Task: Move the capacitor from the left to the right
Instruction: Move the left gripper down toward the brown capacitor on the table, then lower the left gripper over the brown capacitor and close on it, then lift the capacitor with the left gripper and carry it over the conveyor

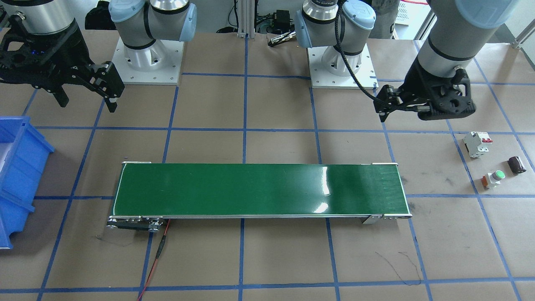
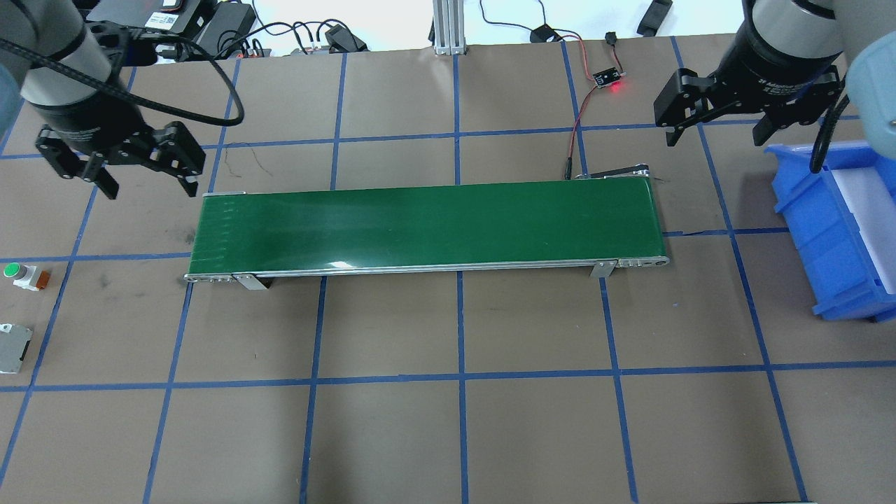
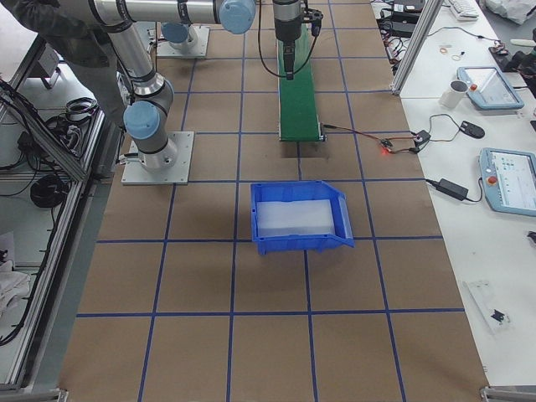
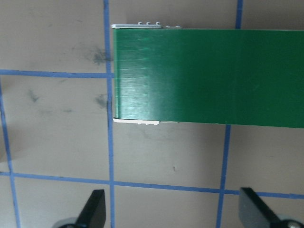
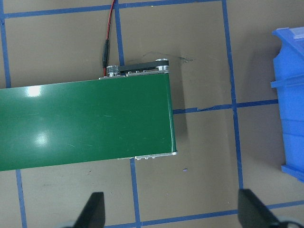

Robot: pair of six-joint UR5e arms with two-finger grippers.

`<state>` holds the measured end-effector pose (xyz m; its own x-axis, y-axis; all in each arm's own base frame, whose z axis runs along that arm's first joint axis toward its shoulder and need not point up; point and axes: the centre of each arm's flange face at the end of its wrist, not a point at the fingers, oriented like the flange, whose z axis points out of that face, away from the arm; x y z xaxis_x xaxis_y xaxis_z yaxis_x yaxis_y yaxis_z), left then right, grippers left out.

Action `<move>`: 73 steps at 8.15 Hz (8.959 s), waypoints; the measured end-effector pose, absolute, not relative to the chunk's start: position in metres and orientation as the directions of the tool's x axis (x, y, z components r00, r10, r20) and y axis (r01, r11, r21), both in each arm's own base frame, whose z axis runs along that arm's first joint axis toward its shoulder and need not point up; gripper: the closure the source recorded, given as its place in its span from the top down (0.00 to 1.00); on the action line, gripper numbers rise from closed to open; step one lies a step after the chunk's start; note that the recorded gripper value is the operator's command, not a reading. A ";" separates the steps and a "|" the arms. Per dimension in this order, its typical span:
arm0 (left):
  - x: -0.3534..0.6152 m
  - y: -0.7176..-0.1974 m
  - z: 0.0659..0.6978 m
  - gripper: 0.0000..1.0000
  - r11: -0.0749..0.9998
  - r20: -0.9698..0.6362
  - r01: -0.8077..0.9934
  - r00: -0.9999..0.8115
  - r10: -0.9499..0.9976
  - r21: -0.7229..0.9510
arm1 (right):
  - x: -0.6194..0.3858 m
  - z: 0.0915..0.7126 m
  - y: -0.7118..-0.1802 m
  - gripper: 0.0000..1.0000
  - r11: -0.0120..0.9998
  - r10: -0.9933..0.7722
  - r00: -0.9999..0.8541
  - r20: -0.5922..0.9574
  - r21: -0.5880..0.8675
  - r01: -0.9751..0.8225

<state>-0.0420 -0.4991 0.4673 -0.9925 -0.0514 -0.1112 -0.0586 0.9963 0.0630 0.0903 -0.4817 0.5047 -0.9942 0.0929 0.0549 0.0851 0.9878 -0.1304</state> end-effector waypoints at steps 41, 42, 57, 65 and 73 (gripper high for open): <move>0.464 -0.474 0.213 1.00 0.991 -0.088 0.086 -0.993 0.077 -0.099 | 0.089 0.506 -0.483 1.00 0.987 0.083 -0.994 0.071 -0.140 0.073; 0.462 -0.476 0.213 1.00 0.986 -0.074 0.105 -0.993 0.096 -0.130 | 0.089 0.506 -0.483 1.00 0.987 0.084 -0.994 0.071 -0.140 0.073; 0.506 -0.433 0.176 0.66 0.988 -0.053 0.126 -0.991 0.122 -0.088 | 0.088 0.506 -0.484 1.00 0.987 0.085 -0.994 0.070 -0.143 0.074; 0.511 -0.429 0.174 0.32 0.991 -0.086 0.123 -0.989 0.118 -0.052 | 0.088 0.507 -0.484 1.00 0.987 0.085 -0.994 0.070 -0.144 0.074; 0.460 -0.452 0.299 0.31 0.994 -0.225 0.096 -0.971 0.080 -0.061 | 0.088 0.507 -0.484 1.00 0.987 0.085 -0.994 0.073 -0.143 0.074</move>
